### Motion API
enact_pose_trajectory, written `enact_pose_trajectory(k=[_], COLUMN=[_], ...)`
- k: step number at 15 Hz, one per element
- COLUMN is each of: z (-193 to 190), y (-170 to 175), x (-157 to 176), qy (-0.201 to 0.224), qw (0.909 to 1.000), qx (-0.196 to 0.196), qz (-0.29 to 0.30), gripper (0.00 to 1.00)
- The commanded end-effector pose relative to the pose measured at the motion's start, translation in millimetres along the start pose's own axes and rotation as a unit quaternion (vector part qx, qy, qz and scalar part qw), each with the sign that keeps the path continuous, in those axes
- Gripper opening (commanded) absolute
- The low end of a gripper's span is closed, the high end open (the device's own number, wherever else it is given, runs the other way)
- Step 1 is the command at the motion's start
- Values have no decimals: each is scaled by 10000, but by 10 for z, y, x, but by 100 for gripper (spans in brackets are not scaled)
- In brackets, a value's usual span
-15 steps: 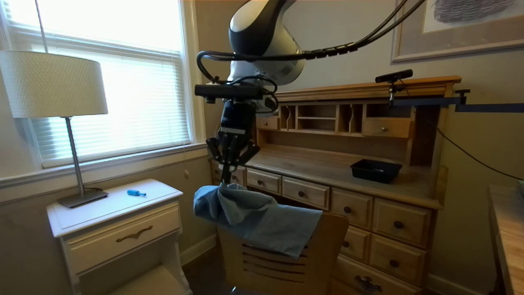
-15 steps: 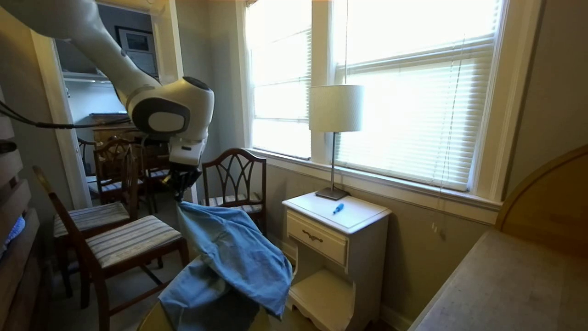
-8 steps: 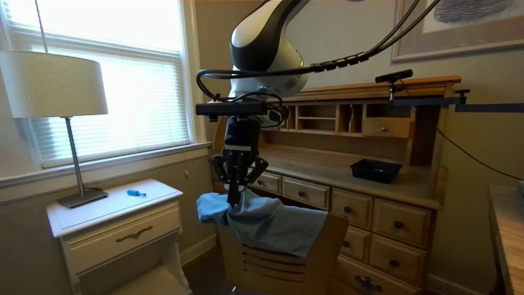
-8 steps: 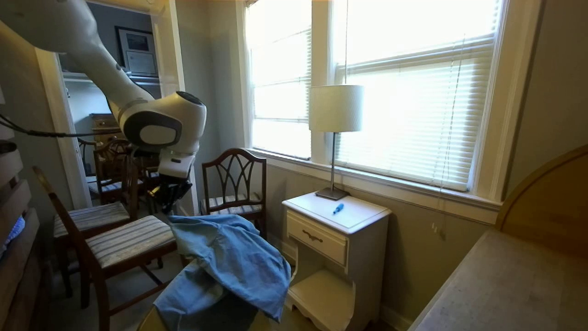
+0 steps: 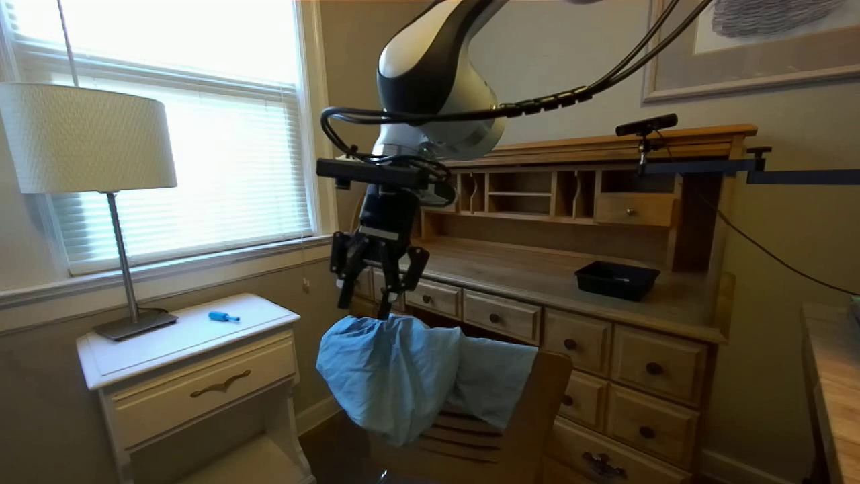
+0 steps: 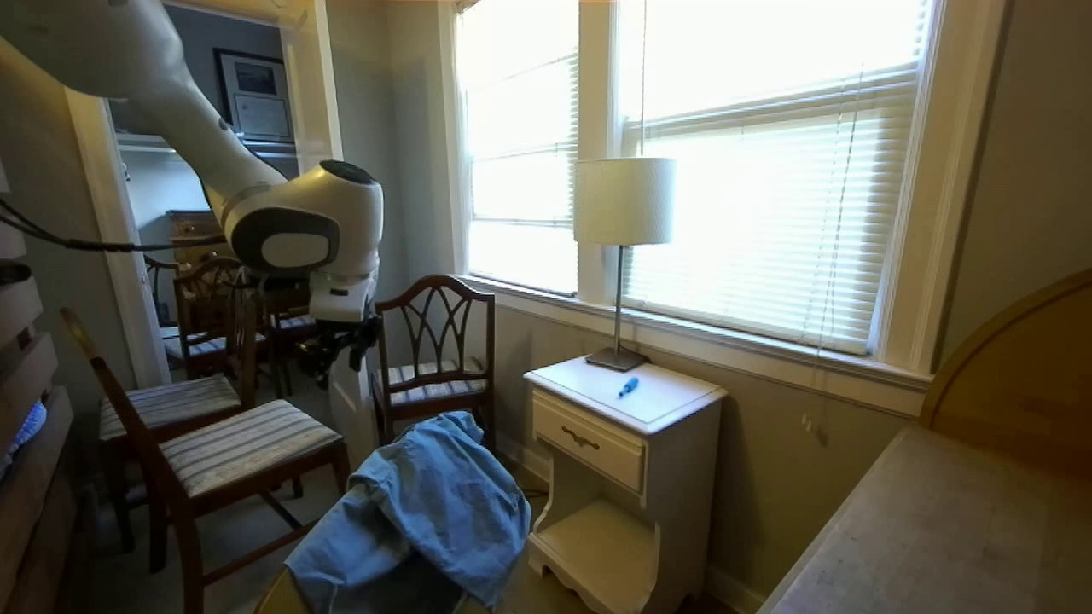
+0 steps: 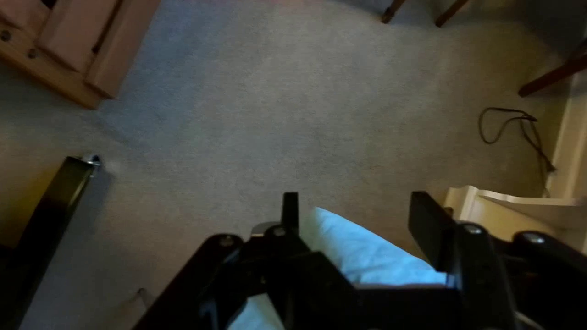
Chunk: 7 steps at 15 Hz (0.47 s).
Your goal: Put the cloth on the chair
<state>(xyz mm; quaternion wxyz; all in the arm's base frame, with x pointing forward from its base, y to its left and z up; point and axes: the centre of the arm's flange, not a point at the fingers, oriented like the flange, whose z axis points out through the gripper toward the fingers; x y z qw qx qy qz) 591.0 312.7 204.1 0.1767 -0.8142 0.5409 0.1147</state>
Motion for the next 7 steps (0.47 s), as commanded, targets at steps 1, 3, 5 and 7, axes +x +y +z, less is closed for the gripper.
enact_pose_trajectory(k=[1, 3, 5, 7], z=[30, -14, -84, -95], y=[-238, -372, -271, -323], x=[86, 109, 46, 101], qy=[-270, -549, -290, -339], qw=[9955, 9930, 9953, 9944], qx=[857, 882, 806, 869], qz=[-285, -557, -458, -502], gripper=[96, 100, 99, 100])
